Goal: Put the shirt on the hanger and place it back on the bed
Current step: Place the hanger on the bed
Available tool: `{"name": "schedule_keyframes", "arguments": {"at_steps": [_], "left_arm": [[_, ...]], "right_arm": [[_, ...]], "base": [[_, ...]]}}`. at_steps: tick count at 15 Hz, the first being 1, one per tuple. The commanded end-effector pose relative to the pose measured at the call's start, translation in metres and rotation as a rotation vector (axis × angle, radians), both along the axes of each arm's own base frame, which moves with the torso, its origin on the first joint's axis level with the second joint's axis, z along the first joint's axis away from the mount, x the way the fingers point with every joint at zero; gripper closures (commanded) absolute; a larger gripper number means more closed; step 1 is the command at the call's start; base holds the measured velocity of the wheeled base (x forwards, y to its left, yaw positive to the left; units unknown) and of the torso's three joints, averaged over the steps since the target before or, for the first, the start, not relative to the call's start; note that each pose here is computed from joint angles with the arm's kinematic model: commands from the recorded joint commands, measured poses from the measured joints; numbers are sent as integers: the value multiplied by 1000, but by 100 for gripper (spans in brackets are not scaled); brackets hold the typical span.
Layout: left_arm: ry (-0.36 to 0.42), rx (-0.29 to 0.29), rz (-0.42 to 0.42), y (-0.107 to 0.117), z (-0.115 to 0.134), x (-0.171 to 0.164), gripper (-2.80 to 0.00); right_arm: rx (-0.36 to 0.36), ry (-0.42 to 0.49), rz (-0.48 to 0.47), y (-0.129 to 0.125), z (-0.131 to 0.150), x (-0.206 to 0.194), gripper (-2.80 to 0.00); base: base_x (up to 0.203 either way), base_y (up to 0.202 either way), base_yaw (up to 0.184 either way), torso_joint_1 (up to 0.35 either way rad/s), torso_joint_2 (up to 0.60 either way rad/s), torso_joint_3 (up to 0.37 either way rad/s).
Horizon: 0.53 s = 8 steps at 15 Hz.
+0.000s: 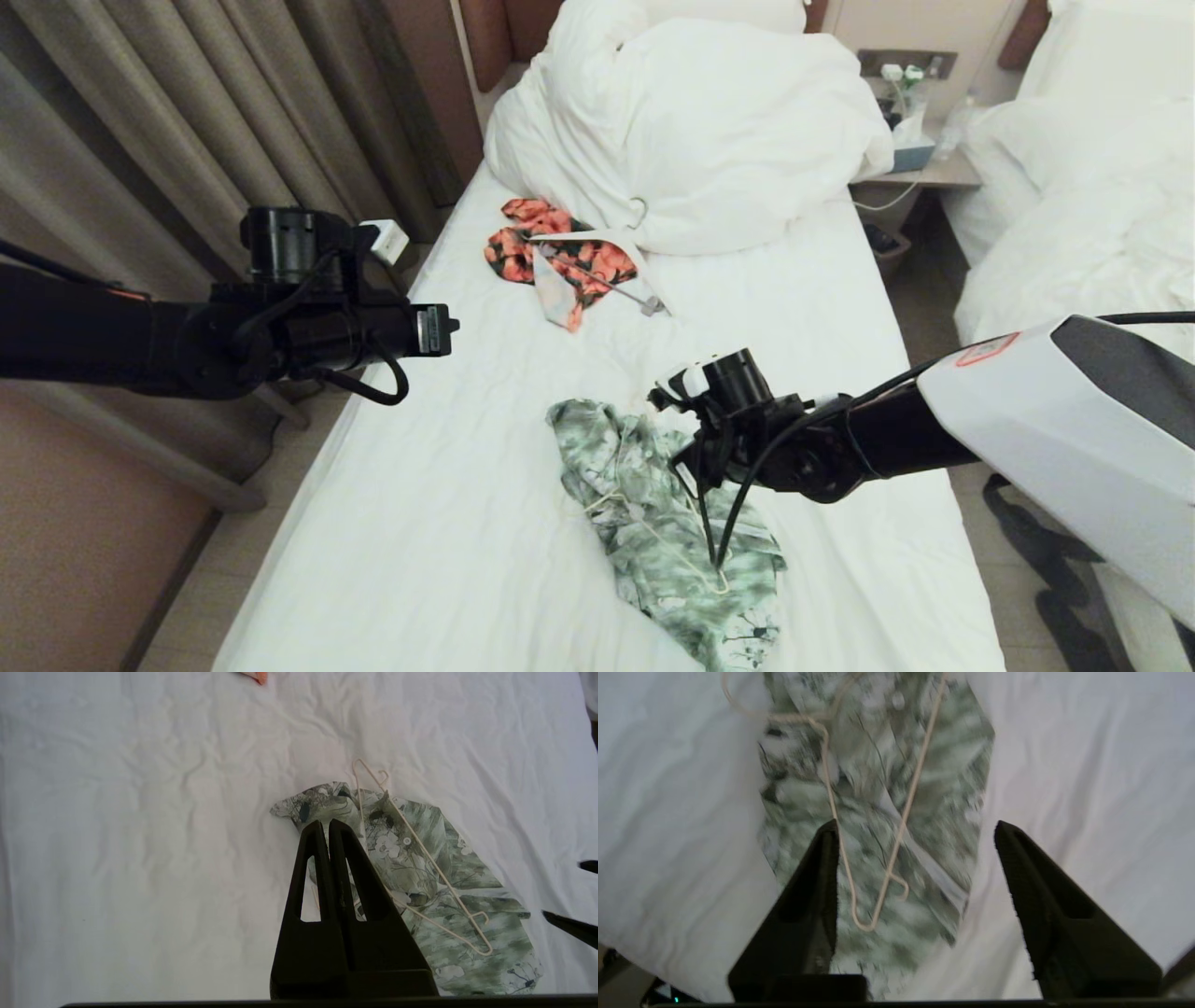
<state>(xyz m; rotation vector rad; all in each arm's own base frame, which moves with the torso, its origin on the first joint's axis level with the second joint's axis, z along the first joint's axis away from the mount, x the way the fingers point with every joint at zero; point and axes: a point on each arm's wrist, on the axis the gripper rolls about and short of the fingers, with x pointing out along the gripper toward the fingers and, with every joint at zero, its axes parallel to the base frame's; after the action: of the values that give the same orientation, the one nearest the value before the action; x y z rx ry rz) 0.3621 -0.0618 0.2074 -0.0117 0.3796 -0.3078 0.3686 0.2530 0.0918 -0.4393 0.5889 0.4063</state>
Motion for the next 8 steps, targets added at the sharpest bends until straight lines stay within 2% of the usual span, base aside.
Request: {"name": "schedule_keyframes", "arguments": {"at_steps": [1,3,6,8], "left_arm": [[-4,0,-1,1,2,-3,0],[-35,-2,13,8,14,-17,0],[-99,-9,22,15,38,-45,0],[-90,-9,40,20,37,-68,0]], "right_arm": [[-8,-4,-18,-12,8,-11,0],[17,-27,-67,-24,19,-25,0],[49,-43,-150,-59,45,-51,0],[57,-47,-212,-88,57,-76,0]], "base": [[0,0,0,0,0,0],[0,0,0,0,0,0],[0,0,0,0,0,0],[0,0,0,0,0,0]]}}
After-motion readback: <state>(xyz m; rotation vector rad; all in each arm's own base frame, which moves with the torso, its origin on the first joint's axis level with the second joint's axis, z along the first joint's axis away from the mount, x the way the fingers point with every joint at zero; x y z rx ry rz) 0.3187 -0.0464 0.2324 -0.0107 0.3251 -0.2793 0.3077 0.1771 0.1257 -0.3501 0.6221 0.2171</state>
